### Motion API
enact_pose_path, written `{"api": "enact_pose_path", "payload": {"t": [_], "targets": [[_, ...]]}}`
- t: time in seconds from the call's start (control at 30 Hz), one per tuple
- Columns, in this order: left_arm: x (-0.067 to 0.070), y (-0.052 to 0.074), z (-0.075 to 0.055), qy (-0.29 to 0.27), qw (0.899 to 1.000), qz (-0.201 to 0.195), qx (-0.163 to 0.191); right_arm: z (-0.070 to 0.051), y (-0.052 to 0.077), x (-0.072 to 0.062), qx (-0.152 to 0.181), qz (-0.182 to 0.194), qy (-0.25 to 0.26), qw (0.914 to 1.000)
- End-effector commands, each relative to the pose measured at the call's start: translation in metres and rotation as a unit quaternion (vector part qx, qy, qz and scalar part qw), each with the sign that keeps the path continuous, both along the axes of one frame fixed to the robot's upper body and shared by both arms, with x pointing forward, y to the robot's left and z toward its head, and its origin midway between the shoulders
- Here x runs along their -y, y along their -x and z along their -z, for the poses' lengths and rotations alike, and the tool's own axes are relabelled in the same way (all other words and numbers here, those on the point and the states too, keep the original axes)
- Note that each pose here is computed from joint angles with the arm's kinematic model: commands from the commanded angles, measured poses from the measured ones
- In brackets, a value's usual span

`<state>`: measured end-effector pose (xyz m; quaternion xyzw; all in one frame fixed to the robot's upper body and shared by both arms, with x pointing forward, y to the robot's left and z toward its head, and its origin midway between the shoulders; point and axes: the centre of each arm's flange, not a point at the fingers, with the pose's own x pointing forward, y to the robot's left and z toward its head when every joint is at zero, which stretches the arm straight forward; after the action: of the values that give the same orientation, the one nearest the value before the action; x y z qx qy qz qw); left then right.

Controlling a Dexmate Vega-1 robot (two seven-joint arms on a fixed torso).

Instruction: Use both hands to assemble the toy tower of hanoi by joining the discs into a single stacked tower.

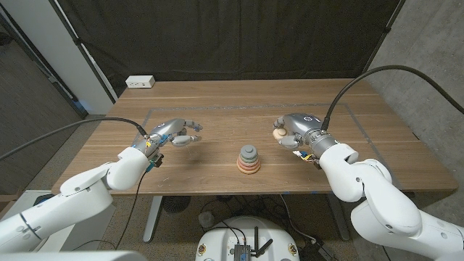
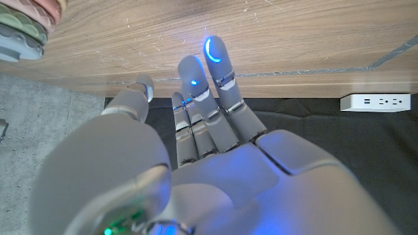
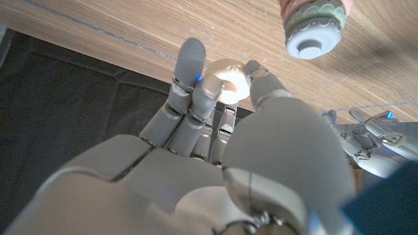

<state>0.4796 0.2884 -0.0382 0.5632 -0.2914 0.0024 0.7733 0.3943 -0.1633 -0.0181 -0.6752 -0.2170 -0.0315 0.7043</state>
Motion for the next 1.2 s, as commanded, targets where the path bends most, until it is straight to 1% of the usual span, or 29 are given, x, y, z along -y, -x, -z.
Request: {"api": "enact_pose_path", "payload": {"t": [0.03, 0.13, 0.27, 0.33, 0.53, 0.8, 0.9, 1.03, 1.2], "targets": [[0.002, 0.002, -0.001, 0.005, 1.000, 0.000, 0.003, -0.010, 0.002, -0.020, 0.002, -0.066, 0.030, 0.9973], [0.003, 0.003, 0.000, 0.006, 1.000, 0.000, 0.004, -0.012, 0.002, -0.023, 0.002, -0.078, 0.031, 0.9965], [0.002, 0.005, 0.002, 0.005, 1.000, -0.003, 0.006, -0.015, 0.004, -0.030, 0.005, -0.096, 0.036, 0.9947], [0.002, 0.006, 0.002, 0.007, 1.000, -0.001, 0.005, -0.015, 0.004, -0.034, 0.004, -0.108, 0.037, 0.9935], [0.001, 0.010, 0.003, -0.004, 1.000, -0.016, 0.015, -0.014, 0.004, -0.046, 0.001, -0.129, 0.050, 0.9904], [0.000, 0.015, 0.003, -0.022, 0.999, -0.038, 0.028, -0.017, 0.004, -0.053, 0.001, -0.142, 0.059, 0.9882], [-0.001, 0.015, 0.004, -0.026, 0.998, -0.044, 0.031, -0.017, 0.002, -0.056, -0.003, -0.145, 0.061, 0.9875], [-0.001, 0.014, 0.006, -0.044, 0.996, -0.066, 0.043, -0.017, 0.000, -0.060, -0.006, -0.150, 0.063, 0.9867], [-0.001, 0.013, 0.009, -0.049, 0.995, -0.070, 0.046, -0.016, -0.004, -0.067, -0.012, -0.155, 0.068, 0.9856]]}}
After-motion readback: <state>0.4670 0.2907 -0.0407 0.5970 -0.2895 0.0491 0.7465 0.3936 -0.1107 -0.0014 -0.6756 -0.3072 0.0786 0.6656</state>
